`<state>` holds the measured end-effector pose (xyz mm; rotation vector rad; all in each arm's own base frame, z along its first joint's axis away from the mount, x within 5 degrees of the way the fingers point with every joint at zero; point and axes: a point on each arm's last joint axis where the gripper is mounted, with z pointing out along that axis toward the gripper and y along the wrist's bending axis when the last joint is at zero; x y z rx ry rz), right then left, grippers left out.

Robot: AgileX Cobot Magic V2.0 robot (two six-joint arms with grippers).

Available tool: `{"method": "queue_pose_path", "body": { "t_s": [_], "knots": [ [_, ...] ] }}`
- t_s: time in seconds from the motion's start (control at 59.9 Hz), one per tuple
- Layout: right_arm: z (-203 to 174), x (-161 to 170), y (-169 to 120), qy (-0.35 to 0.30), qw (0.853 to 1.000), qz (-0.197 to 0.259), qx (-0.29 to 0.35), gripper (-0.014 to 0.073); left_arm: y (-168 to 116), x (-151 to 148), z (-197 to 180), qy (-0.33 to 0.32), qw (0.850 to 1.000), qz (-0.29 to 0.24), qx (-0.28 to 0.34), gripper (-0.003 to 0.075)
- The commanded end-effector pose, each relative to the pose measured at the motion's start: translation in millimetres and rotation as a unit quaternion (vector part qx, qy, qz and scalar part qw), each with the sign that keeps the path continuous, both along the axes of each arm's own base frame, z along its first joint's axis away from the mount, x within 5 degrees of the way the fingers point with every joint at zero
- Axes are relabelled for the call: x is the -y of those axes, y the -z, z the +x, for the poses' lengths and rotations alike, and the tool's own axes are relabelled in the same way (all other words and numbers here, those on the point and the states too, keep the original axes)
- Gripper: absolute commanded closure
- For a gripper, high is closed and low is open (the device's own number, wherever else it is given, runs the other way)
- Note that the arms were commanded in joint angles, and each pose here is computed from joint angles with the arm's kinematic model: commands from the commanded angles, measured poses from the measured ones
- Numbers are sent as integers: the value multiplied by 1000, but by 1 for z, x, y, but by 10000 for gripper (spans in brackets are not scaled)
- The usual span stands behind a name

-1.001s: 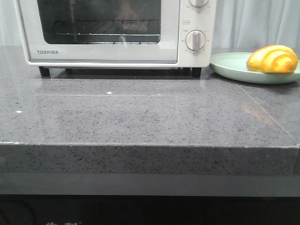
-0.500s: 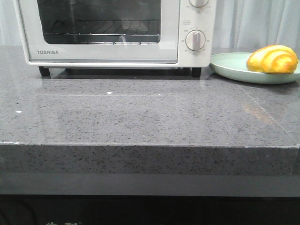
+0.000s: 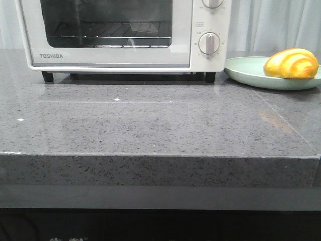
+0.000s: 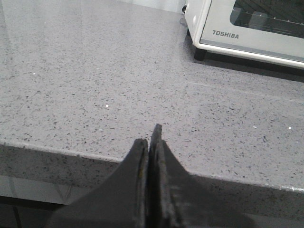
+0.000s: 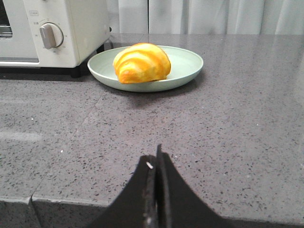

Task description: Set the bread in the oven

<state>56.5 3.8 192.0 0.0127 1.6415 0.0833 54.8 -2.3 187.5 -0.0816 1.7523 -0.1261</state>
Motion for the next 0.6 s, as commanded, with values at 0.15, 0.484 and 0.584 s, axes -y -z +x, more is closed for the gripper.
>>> {"method": "queue_pose_path", "body": {
  "t_s": [0.15, 0.484, 0.584],
  "knots": [
    [-2, 2, -10, 12, 999, 3, 51, 663, -7, 0, 0, -3, 999, -7, 49, 741],
    [-2, 2, -11, 13, 998, 3, 56, 663, -11, 0, 0, -3, 998, -7, 69, 741],
    [-2, 2, -12, 15, 998, 4, 62, 663, -12, 0, 0, -3, 997, -7, 79, 741]
  ]
}}
